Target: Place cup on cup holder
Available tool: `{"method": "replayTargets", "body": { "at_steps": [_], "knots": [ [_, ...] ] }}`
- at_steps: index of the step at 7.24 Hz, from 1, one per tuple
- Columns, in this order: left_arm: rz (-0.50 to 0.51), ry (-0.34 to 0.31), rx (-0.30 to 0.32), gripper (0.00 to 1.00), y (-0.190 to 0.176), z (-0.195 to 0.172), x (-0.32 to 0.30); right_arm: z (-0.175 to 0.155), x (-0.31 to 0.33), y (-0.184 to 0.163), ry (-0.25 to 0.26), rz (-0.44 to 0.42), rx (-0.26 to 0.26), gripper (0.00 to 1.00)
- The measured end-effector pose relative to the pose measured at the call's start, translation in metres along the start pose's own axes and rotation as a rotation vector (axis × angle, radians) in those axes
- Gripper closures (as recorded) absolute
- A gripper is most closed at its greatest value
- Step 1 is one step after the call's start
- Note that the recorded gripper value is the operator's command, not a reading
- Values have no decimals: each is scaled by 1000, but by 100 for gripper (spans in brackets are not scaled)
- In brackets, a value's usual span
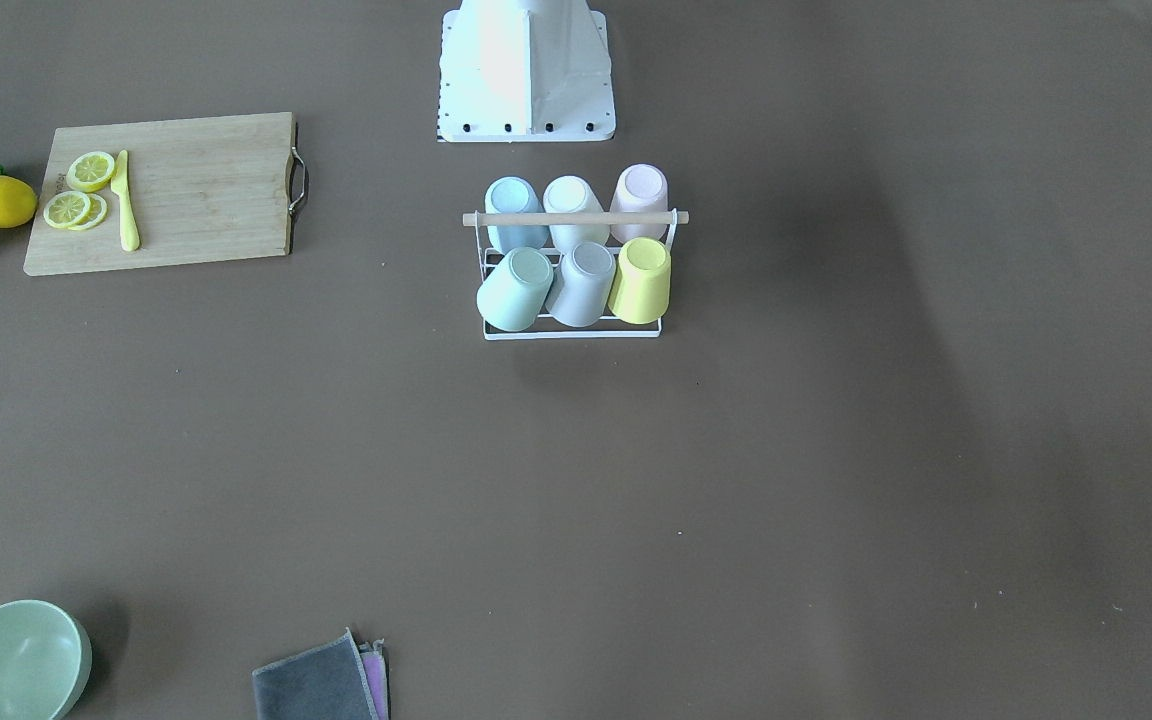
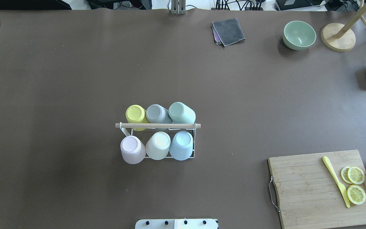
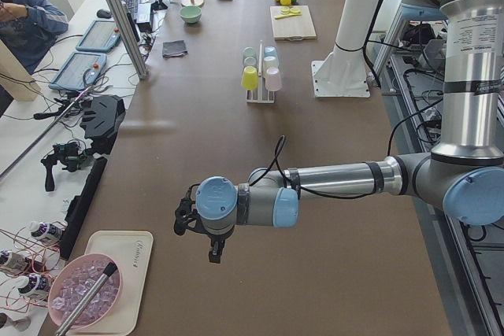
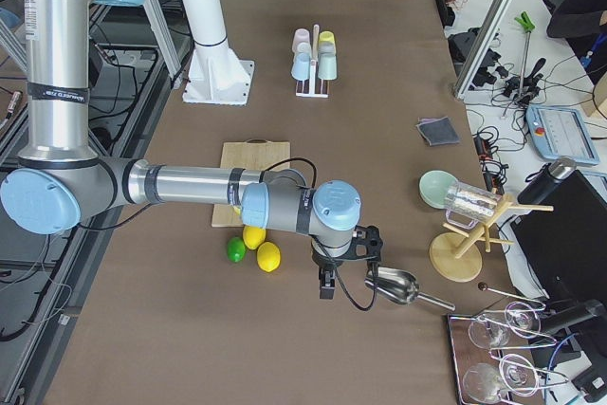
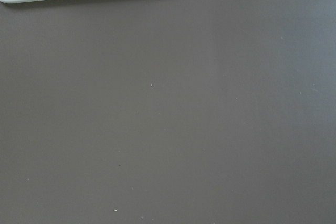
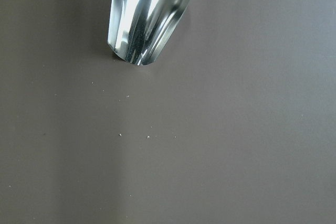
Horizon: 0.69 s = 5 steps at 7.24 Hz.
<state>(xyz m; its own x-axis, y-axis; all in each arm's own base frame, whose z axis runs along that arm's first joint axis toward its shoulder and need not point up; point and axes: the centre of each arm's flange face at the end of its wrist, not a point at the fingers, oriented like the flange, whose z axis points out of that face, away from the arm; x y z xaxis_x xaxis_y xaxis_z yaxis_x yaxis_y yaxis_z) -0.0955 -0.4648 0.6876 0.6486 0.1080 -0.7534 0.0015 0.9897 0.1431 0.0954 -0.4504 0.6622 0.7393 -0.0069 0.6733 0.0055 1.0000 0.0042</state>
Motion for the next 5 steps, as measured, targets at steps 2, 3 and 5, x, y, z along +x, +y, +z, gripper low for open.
{"method": "replayTargets", "body": {
  "at_steps": [2,3,5],
  "knots": [
    [7,1,0,3,0,0,0,0,1,0,1,1,-1,0],
    [8,1,0,3,0,0,0,1,1,0,1,1,-2,0],
    [10,1,1,3,0,0,1,1,1,0,2,1,-2,0]
  ]
}}
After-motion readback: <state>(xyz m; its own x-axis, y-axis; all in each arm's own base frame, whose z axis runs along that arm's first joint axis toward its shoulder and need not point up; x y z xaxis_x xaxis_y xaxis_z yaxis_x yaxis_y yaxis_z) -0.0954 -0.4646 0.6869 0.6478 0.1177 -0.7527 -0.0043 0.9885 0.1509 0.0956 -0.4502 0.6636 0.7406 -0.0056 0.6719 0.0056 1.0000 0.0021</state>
